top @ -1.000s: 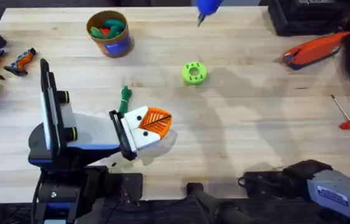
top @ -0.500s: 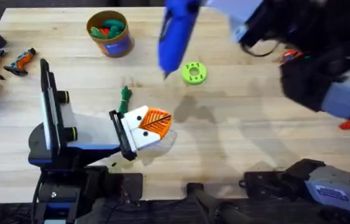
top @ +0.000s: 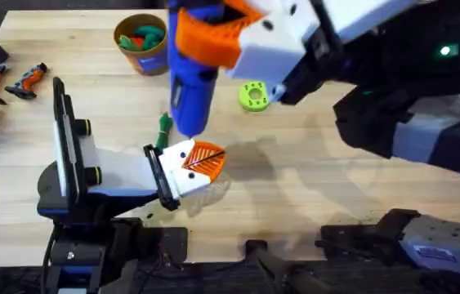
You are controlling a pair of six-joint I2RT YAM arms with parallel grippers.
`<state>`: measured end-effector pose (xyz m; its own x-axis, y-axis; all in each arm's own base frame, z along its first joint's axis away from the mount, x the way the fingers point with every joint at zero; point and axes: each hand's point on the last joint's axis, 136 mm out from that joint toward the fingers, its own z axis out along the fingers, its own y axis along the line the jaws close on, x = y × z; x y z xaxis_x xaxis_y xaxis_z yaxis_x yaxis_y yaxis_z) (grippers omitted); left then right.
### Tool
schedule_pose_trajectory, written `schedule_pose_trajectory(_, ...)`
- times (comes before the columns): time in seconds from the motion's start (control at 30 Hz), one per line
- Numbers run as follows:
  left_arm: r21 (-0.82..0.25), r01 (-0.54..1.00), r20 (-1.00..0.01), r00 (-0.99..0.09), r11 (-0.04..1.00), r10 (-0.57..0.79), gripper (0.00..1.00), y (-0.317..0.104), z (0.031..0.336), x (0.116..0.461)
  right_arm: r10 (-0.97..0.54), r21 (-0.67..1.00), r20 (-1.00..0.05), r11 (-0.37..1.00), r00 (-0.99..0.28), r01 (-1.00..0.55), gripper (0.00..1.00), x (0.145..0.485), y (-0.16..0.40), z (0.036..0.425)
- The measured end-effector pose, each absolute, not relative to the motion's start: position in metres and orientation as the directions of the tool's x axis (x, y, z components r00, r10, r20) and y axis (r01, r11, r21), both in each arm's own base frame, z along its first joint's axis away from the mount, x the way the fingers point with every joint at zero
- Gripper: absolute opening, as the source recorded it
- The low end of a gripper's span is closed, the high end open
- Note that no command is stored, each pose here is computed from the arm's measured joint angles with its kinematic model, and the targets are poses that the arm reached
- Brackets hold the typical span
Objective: Pick up the gripper from the table and insert it into the empty holder that is missing its gripper. Then pick up a screw, insert it into the mounting hole, and use the screwdriver to tighten it. Finally, clean up the table by picking up the vegetable and placing it into the bucket.
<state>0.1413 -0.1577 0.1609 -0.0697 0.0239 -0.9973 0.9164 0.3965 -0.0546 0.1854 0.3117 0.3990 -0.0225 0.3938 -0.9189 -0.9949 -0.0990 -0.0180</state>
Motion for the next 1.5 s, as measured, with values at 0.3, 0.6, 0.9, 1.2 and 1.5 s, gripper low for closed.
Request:
schedule_pose_trajectory(0.3,-0.055,0.916,-0.997,-0.070,0.396,0.024,0.004,-0.158,0.161,0.141,0.392,-0.119,-0.919,-0.160,0.047,-0.980,0.026,0.153,0.331,0.395)
schedule_pose_trajectory(0.6,-0.055,0.916,-0.997,-0.070,0.396,0.024,0.004,-0.158,0.161,0.141,0.388,-0.170,-0.917,-0.176,0.091,-0.970,0.026,0.145,0.333,0.391)
schedule_pose_trajectory(0.9,-0.055,0.916,-0.997,-0.070,0.396,0.024,0.004,-0.158,0.161,0.141,0.328,-0.152,-0.941,-0.179,0.087,-0.972,0.026,0.149,0.340,0.375)
schedule_pose_trajectory(1.2,-0.055,0.916,-0.997,-0.070,0.396,0.024,0.004,-0.158,0.161,0.141,0.328,-0.172,-0.938,-0.171,0.109,-0.970,0.026,0.150,0.341,0.373)
schedule_pose_trajectory(1.5,-0.055,0.916,-0.997,-0.070,0.396,0.024,0.004,-0.158,0.161,0.141,0.314,-0.176,-0.942,-0.165,0.118,-0.970,0.026,0.152,0.342,0.369)
